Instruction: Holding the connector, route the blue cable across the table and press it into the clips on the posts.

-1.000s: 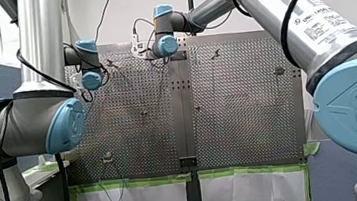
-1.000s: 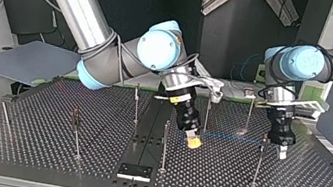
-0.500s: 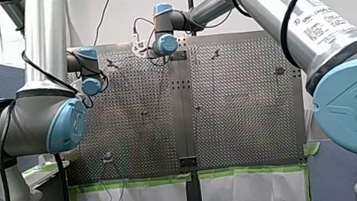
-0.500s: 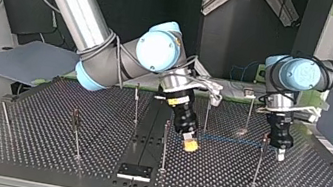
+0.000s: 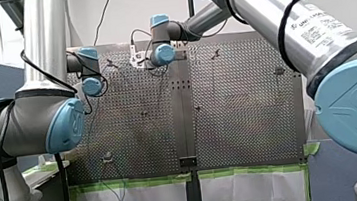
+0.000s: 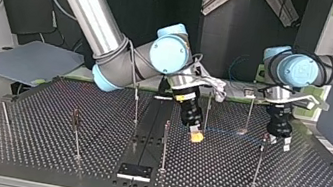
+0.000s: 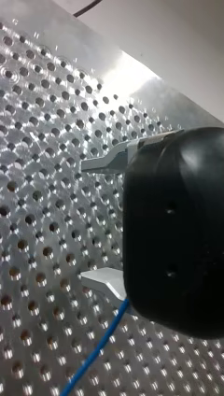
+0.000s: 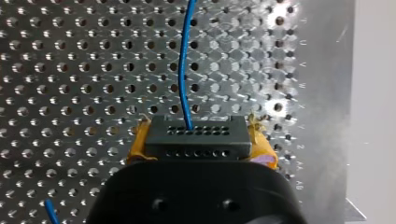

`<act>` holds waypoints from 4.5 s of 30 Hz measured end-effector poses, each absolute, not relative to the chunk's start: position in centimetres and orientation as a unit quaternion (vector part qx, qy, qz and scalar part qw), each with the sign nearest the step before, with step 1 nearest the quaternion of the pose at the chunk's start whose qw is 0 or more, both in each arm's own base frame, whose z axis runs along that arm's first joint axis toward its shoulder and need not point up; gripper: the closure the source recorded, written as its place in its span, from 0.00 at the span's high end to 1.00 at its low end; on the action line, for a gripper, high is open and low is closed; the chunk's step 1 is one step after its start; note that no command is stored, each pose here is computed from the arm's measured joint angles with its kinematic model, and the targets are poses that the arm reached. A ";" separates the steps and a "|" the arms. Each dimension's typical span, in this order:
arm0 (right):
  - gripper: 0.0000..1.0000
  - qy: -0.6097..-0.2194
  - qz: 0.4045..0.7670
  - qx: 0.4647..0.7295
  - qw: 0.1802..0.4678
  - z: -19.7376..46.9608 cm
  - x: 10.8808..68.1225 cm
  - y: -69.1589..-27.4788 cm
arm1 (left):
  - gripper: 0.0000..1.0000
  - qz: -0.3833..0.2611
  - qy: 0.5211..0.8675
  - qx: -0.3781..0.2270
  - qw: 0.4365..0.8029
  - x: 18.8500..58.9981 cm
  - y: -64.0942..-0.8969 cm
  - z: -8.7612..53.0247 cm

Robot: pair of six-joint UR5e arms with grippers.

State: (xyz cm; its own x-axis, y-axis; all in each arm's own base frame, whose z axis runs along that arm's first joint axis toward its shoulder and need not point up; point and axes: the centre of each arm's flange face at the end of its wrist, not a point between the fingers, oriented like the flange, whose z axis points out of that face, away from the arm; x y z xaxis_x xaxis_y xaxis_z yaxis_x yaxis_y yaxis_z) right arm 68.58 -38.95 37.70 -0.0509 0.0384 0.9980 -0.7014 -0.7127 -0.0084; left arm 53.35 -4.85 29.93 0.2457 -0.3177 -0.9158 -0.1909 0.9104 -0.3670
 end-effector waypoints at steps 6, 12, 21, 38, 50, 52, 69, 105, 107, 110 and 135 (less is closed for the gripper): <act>0.00 -0.266 0.672 0.635 0.274 37.0 68.5 -39.3 | 1.00 -0.050 0.630 -0.215 0.745 51.1 -5.3 29.6; 0.00 -0.268 0.670 0.636 0.273 36.6 68.5 -39.6 | 1.00 -0.065 0.643 -0.227 0.728 48.7 -5.9 29.5; 0.00 -0.273 0.665 0.639 0.273 36.0 68.4 -39.7 | 1.00 -0.072 0.641 -0.229 0.729 45.9 -6.4 30.8; 0.00 -0.279 0.660 0.641 0.277 35.3 68.1 -40.3 | 1.00 -0.069 0.651 -0.163 0.738 41.5 -10.1 34.5; 0.00 -0.282 0.658 0.640 0.280 35.2 67.7 -41.0 | 1.00 -0.060 0.651 -0.107 0.750 40.5 -12.6 35.5; 0.00 -0.283 0.657 0.639 0.281 35.1 67.6 -41.2 | 1.00 -0.061 0.647 -0.094 0.754 40.7 -13.2 35.6; 0.00 -0.286 0.653 0.643 0.281 34.2 67.5 -41.8 | 1.00 -0.014 0.614 -0.056 0.787 45.6 -15.5 36.9; 0.00 -0.288 0.648 0.646 0.283 33.7 67.1 -42.5 | 0.00 0.004 0.625 -0.052 0.779 51.5 -16.5 35.1; 0.00 -0.288 0.647 0.646 0.283 33.7 67.1 -42.5 | 0.00 0.000 0.627 -0.055 0.777 51.5 -16.6 35.0; 0.00 -0.289 0.646 0.647 0.282 33.6 67.1 -42.5 | 0.00 -0.003 0.634 -0.057 0.771 51.2 -16.6 34.6; 0.00 -0.307 0.580 0.706 0.268 25.4 64.9 -40.2 | 0.00 -0.027 0.663 -0.071 0.745 47.0 -16.2 26.4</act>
